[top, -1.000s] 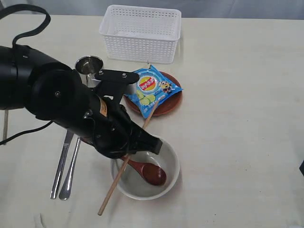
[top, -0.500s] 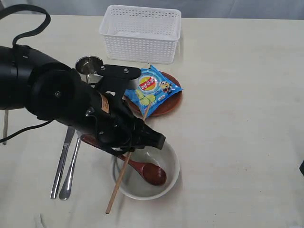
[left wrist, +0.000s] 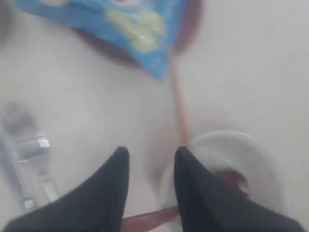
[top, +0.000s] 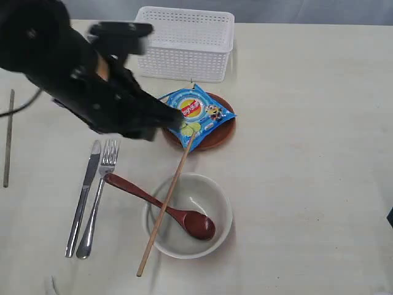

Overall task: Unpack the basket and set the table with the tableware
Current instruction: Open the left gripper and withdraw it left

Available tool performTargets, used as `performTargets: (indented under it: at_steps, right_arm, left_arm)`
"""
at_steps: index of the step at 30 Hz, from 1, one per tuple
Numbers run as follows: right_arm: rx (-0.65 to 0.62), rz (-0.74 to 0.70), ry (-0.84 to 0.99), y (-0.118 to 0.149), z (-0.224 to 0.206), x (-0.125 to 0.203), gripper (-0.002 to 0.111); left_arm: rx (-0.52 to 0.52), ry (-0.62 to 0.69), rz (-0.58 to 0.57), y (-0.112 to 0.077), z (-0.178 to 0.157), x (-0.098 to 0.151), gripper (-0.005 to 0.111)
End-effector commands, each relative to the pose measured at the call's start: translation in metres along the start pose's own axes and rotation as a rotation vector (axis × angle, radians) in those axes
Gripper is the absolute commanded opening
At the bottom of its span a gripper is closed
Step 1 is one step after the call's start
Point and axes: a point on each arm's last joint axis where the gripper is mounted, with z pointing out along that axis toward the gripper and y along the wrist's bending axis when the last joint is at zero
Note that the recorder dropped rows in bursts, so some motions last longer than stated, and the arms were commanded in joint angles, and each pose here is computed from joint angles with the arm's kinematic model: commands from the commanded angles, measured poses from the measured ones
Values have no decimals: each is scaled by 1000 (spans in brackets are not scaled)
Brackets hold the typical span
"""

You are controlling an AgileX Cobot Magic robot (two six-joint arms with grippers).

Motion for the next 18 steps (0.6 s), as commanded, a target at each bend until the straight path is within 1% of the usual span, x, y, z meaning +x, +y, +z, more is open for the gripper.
performTargets:
  at_steps: [1, 3, 5, 7, 9, 12, 14, 15, 18]
  right_arm:
    - [2, -2, -3, 0, 0, 1, 0]
    - [2, -2, -3, 0, 0, 1, 0]
    - [2, -2, -3, 0, 0, 1, 0]
    - [2, -2, -3, 0, 0, 1, 0]
    - [2, -2, -3, 0, 0, 1, 0]
    - [2, -2, -3, 0, 0, 1, 0]
    - [2, -2, -3, 0, 0, 1, 0]
    - [2, -2, -3, 0, 0, 1, 0]
    - [2, -2, -3, 0, 0, 1, 0]
  left_arm:
    - [-232, -12, -134, 64, -39, -5, 31]
    - [-324, -13, -224, 95, -53, -4, 31]
    - [-381, -1, -310, 122, -58, 1, 31]
    - [-411, 20, -379, 143, -55, 10, 31]
    - [-430, 39, -430, 161, -45, 23, 31]
    - [-433, 38, -483, 182, -24, 38, 31]
    - [-425, 38, -519, 192, -12, 43, 31]
    - [-417, 41, -533, 196, -7, 44, 31]
    - [-382, 74, -518, 200, 9, 42, 31]
